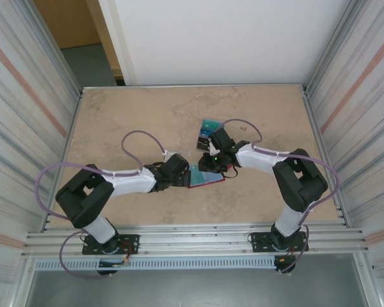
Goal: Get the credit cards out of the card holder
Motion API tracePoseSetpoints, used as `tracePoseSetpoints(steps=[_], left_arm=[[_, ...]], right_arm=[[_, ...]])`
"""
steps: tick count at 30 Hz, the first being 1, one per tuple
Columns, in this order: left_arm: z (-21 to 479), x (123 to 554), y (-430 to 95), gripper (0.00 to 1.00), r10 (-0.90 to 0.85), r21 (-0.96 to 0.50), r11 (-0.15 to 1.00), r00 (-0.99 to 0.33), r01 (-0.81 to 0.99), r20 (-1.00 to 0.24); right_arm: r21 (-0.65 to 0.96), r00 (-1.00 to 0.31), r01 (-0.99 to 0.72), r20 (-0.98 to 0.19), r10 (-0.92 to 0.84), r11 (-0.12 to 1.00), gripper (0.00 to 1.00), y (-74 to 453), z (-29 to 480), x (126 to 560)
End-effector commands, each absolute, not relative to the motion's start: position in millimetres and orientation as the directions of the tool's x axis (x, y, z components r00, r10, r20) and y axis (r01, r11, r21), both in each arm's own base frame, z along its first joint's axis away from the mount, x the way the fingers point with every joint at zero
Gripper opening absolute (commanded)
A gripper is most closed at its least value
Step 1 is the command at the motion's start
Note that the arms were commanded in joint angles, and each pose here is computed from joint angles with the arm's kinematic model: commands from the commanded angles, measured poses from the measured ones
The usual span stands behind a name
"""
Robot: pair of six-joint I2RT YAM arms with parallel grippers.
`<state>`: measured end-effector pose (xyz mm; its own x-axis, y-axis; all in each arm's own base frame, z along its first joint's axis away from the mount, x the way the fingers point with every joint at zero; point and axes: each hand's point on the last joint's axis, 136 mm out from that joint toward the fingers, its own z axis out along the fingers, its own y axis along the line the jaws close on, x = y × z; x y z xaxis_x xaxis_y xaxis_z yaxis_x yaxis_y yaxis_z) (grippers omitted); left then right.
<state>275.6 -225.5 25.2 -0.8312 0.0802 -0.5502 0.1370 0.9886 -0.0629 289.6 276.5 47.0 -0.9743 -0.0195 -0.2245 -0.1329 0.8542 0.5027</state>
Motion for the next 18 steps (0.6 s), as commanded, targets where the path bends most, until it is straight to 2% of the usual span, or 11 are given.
tracePoseSetpoints(steps=[1, 18], left_arm=[[22, 277, -224, 0.99, 0.068, -0.051, 0.992, -0.844, 0.112, -0.532], [17, 277, -221, 0.99, 0.088, -0.015, 0.994, -0.856, 0.111, -0.51]], right_arm=[[0.521, -0.983, -0.116, -0.181, -0.023, 0.846, 0.27, 279, 36, 284], [0.519, -0.991, -0.105, -0.13, -0.044, 0.848, 0.28, 280, 15, 276]])
